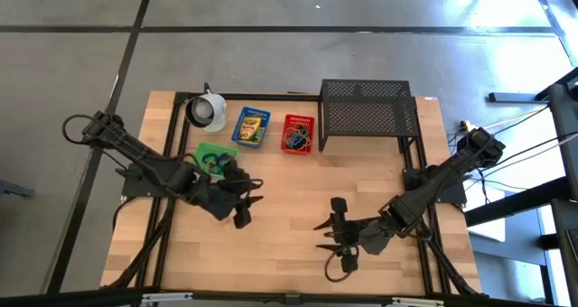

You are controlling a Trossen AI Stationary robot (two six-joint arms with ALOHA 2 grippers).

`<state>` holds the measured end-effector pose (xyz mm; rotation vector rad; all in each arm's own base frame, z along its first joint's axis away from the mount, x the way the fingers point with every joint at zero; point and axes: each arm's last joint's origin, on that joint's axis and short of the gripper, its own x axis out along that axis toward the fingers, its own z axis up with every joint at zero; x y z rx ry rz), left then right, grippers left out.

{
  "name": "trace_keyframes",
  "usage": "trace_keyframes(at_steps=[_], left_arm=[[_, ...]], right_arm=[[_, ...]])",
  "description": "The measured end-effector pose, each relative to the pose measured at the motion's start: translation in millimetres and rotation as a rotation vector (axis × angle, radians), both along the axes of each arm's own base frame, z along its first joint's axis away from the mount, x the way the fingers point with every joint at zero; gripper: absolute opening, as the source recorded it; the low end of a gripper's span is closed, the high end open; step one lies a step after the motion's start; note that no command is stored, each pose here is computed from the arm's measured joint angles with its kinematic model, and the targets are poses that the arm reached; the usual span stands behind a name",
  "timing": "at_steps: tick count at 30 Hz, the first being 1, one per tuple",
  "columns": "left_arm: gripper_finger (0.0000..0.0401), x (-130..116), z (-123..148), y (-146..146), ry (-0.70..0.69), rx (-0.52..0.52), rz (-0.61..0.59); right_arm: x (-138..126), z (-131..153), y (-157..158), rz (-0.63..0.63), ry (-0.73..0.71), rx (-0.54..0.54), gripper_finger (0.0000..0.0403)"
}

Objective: Pick & Place Office Desk Supplies
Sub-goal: Put the red bin containing rubber bands on the shelf

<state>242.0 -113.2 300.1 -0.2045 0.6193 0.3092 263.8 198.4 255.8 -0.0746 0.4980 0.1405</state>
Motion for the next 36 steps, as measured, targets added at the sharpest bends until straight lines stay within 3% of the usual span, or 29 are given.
trace_keyframes(at_steps=[16,27,36], left_arm=[[0.0143,-11.5,0.0,-20.2,-0.006,0.035,-0.071],[0.0143,-14.1,-1.1,-20.7,0.001,0.073,-0.054],[0.0143,-15.3,-1.7,-21.7,0.005,0.072,-0.053]], right_arm=[[54.9,-9.4,-104.8,-0.363,0.047,-0.027,0.0208],[100.6,-12.0,-152.4,-0.565,0.361,-0.108,0.0208],[138.6,-30.6,-184.0,-0.605,0.441,-0.081,0.0208]])
